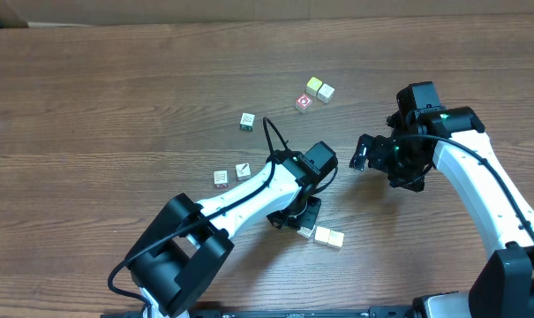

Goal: Flip 5 blocks

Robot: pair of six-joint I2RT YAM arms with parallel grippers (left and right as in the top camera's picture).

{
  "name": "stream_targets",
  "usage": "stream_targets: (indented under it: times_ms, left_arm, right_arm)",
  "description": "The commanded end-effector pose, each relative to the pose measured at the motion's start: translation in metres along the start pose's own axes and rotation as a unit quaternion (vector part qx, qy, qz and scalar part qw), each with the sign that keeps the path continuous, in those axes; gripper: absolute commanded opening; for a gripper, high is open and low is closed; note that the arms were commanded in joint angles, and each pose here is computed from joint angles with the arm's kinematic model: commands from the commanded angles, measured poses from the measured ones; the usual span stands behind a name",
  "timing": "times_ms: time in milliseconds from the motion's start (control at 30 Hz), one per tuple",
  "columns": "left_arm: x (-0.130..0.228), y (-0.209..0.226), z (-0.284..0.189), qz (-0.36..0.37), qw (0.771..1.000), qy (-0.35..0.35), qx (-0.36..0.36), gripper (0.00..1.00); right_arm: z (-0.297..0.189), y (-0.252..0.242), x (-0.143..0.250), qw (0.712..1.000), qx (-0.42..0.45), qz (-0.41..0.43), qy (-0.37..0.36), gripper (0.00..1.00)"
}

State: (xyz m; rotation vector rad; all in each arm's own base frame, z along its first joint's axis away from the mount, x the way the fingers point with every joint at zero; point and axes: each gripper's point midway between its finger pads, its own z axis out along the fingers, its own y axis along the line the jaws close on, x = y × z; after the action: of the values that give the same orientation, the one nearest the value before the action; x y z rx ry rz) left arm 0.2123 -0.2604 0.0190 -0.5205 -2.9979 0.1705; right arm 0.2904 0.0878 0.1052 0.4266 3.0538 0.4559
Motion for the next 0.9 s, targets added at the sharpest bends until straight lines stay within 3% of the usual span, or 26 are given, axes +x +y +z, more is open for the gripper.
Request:
stream_targets:
  times_ms: [0,867]
  left_arm:
    - [0.0024,-0.0074,0.0037,0.007,1.0,0.007,0.002,0.04]
    - [0.0065,-0.0124,0.004,0.009,1.0,0.014,0.01,0.04]
  right_arm:
    - [-0.0051,0.0047,-0.0056,1.0,-0.006,-0.009,-0.011,1.0]
    - [-0.0051,0.0048,-0.0058,1.0,-0.006,-0.009,-0.011,1.0]
